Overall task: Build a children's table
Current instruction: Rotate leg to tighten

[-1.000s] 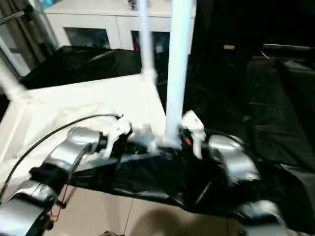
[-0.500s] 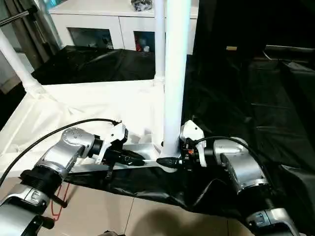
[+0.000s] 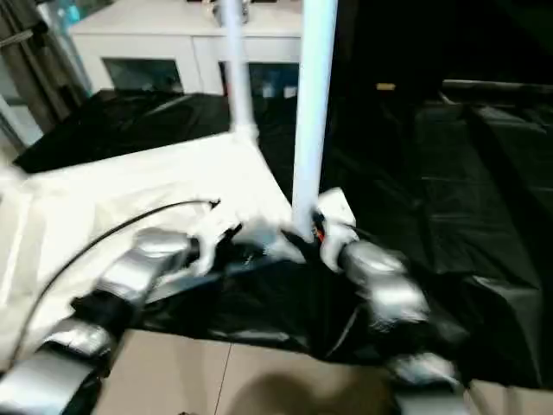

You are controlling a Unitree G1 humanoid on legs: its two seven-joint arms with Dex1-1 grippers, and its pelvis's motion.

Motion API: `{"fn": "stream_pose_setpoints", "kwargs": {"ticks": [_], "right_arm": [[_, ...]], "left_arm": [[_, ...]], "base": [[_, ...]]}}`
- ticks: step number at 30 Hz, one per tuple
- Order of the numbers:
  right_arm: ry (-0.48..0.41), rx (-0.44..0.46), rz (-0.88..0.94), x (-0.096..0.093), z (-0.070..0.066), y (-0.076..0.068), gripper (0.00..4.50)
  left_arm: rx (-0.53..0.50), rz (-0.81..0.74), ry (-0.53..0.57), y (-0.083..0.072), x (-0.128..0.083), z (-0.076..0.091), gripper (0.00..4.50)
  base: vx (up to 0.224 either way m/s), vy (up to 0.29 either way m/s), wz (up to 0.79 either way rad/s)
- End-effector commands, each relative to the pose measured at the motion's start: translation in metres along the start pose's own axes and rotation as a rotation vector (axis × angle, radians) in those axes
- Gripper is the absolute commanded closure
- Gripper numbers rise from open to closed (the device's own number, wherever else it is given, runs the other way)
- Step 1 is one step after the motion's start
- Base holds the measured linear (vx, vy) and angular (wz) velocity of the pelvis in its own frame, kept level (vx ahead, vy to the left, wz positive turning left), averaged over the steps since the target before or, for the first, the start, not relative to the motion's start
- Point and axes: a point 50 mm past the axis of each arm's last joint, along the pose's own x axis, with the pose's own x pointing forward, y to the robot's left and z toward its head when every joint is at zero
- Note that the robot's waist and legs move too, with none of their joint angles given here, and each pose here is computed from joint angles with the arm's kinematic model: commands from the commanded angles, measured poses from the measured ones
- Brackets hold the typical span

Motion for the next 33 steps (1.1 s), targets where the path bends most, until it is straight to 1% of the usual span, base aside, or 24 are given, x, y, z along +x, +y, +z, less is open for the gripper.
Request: {"fn": "stream_pose_setpoints", "kwargs": {"ticks": [1, 3, 4, 5, 6, 8, 9, 10, 13, 15, 17, 18, 20, 21, 24, 25, 28, 30, 33], "right_arm": [[0.150, 0.043, 0.066, 0.016, -0.030, 0.037, 1.78], [0.120, 0.056, 0.105, 0.021, -0.024, 0.043, 1.78], [0.110, 0.064, 0.113, 0.022, -0.021, 0.044, 1.78], [0.099, 0.072, 0.123, 0.023, -0.018, 0.044, 1.22], [0.093, 0.075, 0.128, 0.023, -0.017, 0.044, 1.08], [0.078, 0.076, 0.139, 0.024, -0.012, 0.043, 1.08], [0.068, 0.063, 0.144, 0.024, -0.010, 0.042, 0.75], [0.053, 0.035, 0.172, 0.022, -0.006, 0.039, 0.65], [0.038, 0.018, 0.231, 0.019, -0.004, 0.038, 0.65], [0.012, -0.046, 0.359, 0.009, 0.000, 0.034, 0.65], [0.010, -0.060, 0.381, 0.006, 0.000, 0.032, 0.65], [0.005, -0.104, 0.430, -0.003, 0.000, 0.025, 0.65], [0.005, -0.115, 0.453, -0.007, 0.000, 0.022, 0.65], [0.004, -0.128, 0.494, -0.013, 0.000, 0.019, 0.65], [0.016, -0.153, 0.615, -0.031, -0.001, 0.013, 0.65], [0.036, -0.165, 0.671, -0.039, -0.001, 0.011, 0.65], [0.081, -0.206, 0.768, -0.053, -0.002, 0.007, 0.65], [0.092, -0.242, 0.787, -0.057, -0.001, 0.005, 0.65], [0.115, -0.256, 0.809, -0.060, -0.001, 0.003, 0.65]], "left_arm": [[0.030, 0.018, -0.070, -0.008, 0.017, 0.026, 4.50], [0.047, 0.009, -0.078, -0.009, 0.017, 0.029, 4.50], [0.057, 0.002, -0.080, -0.009, 0.017, 0.029, 4.50], [0.064, -0.009, -0.082, -0.009, 0.017, 0.030, 4.50], [0.065, -0.013, -0.084, -0.010, 0.016, 0.030, 4.50], [0.075, -0.043, -0.089, -0.011, 0.014, 0.030, 4.50], [0.080, -0.058, -0.090, -0.011, 0.013, 0.029, 4.50], [0.089, -0.092, -0.092, -0.011, 0.010, 0.027, 4.50], [0.097, -0.126, -0.095, -0.013, 0.007, 0.026, 4.50], [0.106, -0.187, -0.094, -0.014, 0.001, 0.022, 4.50], [0.111, -0.199, -0.093, -0.014, 0.000, 0.021, 4.50], [0.119, -0.235, -0.082, -0.013, -0.005, 0.018, 4.50], [0.123, -0.248, -0.077, -0.013, -0.007, 0.017, 4.50], [0.127, -0.266, -0.067, -0.012, -0.010, 0.015, 4.50], [0.146, -0.308, -0.052, -0.010, -0.018, 0.011, 4.50], [0.152, -0.327, -0.048, -0.010, -0.022, 0.010, 4.50], [0.161, -0.378, -0.039, -0.008, -0.030, 0.008, 4.50], [0.165, -0.399, -0.038, -0.008, -0.034, 0.008, 4.50], [0.165, -0.442, -0.019, -0.009, -0.039, 0.005, 4.50]], "base": [[0.000, 0.000, 0.00], [0.000, 0.000, 0.00], [0.000, 0.000, 0.00], [0.000, 0.000, 0.00], [0.000, 0.000, 0.00], [0.000, 0.000, 0.00], [0.000, 0.000, 0.00], [0.000, 0.000, 0.00], [0.000, 0.000, 0.00], [0.000, 0.000, 0.00], [0.000, 0.000, 0.00], [0.000, 0.000, 0.00], [0.000, 0.000, 0.00], [0.000, 0.000, 0.00], [0.000, 0.000, 0.00], [0.000, 0.000, 0.00], [0.000, 0.000, 0.00], [0.000, 0.000, 0.00], [0.000, 0.000, 0.00]]}}
